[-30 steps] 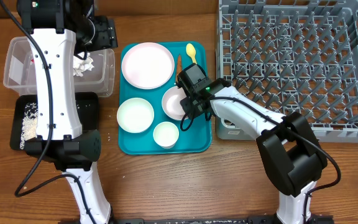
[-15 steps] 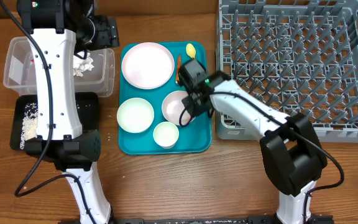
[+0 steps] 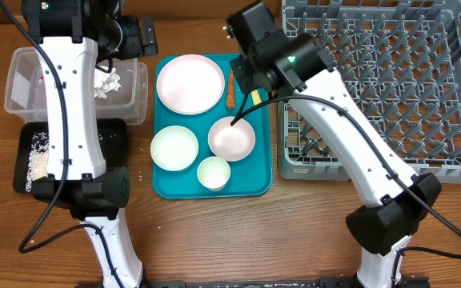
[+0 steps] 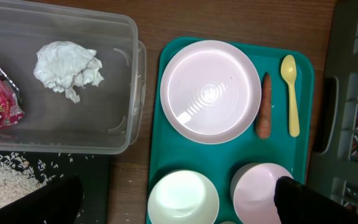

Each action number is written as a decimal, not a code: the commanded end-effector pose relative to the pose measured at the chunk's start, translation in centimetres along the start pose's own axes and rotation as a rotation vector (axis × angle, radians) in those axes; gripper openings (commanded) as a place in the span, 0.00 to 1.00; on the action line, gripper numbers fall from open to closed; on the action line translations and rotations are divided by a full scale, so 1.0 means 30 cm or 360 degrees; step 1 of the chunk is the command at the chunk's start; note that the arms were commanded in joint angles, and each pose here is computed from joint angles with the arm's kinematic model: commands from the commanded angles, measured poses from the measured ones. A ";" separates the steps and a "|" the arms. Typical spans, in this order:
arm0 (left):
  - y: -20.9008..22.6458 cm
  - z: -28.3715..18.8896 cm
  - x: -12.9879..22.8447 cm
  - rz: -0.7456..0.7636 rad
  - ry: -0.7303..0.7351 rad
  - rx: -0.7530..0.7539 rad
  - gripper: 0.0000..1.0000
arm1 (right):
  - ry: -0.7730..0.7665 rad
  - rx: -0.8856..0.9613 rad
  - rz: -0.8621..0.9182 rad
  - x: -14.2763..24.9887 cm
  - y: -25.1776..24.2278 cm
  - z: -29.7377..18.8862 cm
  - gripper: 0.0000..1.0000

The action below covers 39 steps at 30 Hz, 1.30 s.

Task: Sort waste into correct bins and load items into the dishwasher
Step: 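Grasp the pink bowl rim with the right gripper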

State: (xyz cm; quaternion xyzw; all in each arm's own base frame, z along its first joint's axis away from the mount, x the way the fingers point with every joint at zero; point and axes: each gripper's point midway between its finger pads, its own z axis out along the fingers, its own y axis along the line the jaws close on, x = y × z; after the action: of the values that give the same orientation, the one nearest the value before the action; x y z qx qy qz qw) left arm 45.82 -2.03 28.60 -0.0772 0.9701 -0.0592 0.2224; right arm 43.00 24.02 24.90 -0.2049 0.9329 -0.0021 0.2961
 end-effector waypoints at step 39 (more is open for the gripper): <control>0.008 -0.041 -0.016 -0.0019 -0.0061 -0.0008 1.00 | 0.0916 -0.0399 0.0098 0.511 0.211 0.476 0.04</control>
State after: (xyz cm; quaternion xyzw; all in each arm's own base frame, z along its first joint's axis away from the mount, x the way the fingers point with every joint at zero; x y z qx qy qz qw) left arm 45.82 -2.03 28.60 -0.0772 0.9701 -0.0592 0.2224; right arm 36.47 25.62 3.23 -0.2061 0.9764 0.0620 -0.0165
